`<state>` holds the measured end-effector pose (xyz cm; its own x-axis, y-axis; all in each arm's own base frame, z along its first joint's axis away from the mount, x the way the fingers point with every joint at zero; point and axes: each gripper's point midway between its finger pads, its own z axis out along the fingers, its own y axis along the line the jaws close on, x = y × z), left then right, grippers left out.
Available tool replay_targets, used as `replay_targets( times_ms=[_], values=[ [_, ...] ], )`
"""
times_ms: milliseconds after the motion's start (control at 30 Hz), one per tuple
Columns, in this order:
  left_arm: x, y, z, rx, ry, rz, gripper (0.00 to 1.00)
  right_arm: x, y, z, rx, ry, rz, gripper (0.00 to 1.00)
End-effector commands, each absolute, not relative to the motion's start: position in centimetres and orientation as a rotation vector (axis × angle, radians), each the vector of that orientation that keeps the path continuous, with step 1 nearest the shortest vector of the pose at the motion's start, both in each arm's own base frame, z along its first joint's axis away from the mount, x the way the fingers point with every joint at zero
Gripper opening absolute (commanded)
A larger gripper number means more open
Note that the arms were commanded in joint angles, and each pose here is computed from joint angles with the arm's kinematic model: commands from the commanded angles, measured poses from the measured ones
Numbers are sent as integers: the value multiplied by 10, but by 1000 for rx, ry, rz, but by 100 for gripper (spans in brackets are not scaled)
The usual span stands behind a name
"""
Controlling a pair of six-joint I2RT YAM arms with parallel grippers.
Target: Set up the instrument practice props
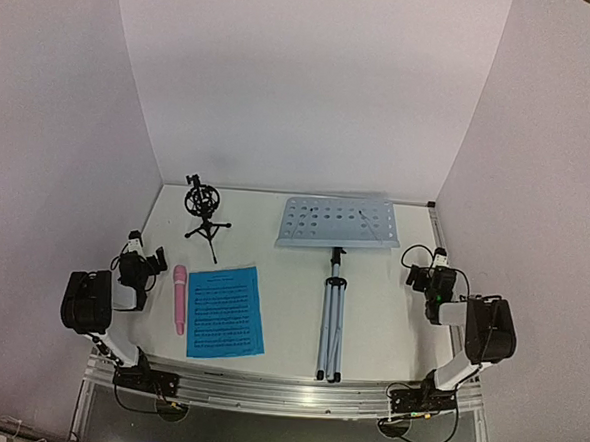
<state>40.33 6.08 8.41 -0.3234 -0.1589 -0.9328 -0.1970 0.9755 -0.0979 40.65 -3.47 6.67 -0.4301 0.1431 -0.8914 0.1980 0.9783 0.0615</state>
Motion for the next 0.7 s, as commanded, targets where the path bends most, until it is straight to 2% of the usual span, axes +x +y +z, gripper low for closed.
replay_targets(
  times_ms=[0, 133, 267, 367, 467, 667],
  values=[
    [411, 62, 93, -257, 1883, 28, 100, 425, -39, 115, 272, 2021, -65, 98],
    [411, 60, 99, -252, 1881, 18, 100, 434, -30, 161, 319, 1948, 55, 98],
    [422, 27, 125, -69, 1980, -140, 100, 442, -8, 193, 356, 2000, 245, 91],
    [425, 25, 160, -186, 1994, -236, 100, 449, 31, 209, 327, 2057, 386, 91],
    [419, 6, 202, -152, 1943, -273, 100, 445, 93, 205, 164, 2178, 362, 91],
    [387, -77, 261, 145, 1814, -280, 100, 432, 170, 170, 77, 2447, 200, 81]
  ],
)
